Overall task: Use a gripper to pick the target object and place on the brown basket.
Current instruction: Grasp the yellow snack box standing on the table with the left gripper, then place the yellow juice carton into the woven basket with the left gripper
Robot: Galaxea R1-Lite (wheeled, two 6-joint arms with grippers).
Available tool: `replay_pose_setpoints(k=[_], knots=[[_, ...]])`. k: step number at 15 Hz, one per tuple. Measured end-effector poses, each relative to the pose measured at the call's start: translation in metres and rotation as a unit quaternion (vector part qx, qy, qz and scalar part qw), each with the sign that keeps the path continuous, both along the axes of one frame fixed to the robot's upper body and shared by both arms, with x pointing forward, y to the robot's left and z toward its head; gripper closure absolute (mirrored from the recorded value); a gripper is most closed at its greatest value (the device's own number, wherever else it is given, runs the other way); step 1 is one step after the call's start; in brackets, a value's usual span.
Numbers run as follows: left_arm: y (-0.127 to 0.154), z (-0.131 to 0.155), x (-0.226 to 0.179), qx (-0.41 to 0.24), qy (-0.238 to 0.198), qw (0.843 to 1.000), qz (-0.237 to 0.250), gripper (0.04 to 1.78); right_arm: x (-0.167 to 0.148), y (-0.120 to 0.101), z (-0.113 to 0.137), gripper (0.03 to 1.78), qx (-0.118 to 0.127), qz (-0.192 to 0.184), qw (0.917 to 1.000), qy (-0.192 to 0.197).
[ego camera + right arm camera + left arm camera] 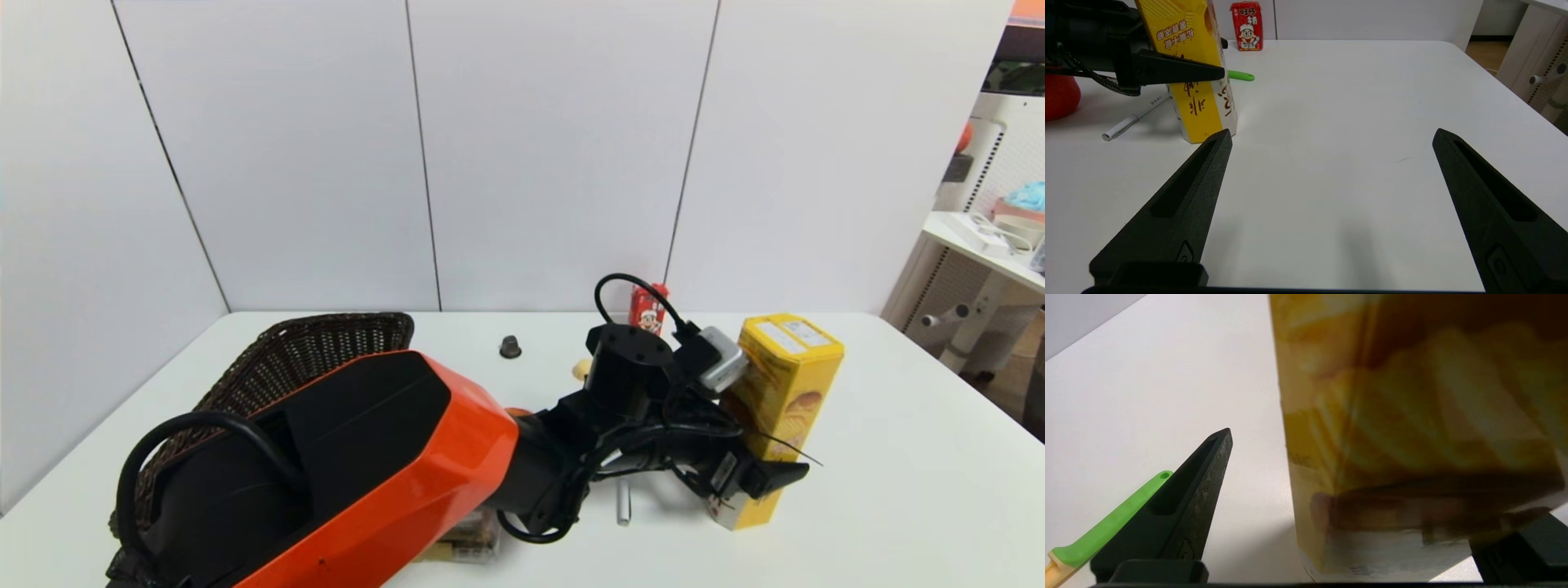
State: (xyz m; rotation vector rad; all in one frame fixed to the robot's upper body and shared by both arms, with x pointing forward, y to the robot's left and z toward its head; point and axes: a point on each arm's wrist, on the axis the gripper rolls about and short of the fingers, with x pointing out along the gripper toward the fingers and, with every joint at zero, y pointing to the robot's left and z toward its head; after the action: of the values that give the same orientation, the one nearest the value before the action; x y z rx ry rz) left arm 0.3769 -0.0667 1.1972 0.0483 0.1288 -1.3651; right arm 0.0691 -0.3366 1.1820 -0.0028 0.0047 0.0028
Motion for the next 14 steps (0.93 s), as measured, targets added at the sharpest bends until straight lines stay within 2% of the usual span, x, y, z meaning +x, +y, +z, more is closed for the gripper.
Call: replay_pose_setpoints(k=[3,6,11,14], knots=[[-0.001,-0.001,0.000,0.000,-0.001,1.000,0.000,0.69,0.000,0.000,0.000,0.11,0.000,0.000,1.0000,0.000],[-0.001,0.000,0.001,-0.002,-0.002,1.000,0.000,0.94,0.000,0.000,0.000,0.11,0.000,0.000,1.0000,0.000],[-0.002,0.004,0.001,-0.007,-0.012,1.000,0.000,0.96,0.000,0.000,0.000,0.11,0.000,0.000,1.0000,0.000],[0.001,0.023,0.001,-0.022,-0.024,0.999,0.004,0.96,0.000,0.000,0.000,0.11,0.000,0.000,1.0000,0.000]])
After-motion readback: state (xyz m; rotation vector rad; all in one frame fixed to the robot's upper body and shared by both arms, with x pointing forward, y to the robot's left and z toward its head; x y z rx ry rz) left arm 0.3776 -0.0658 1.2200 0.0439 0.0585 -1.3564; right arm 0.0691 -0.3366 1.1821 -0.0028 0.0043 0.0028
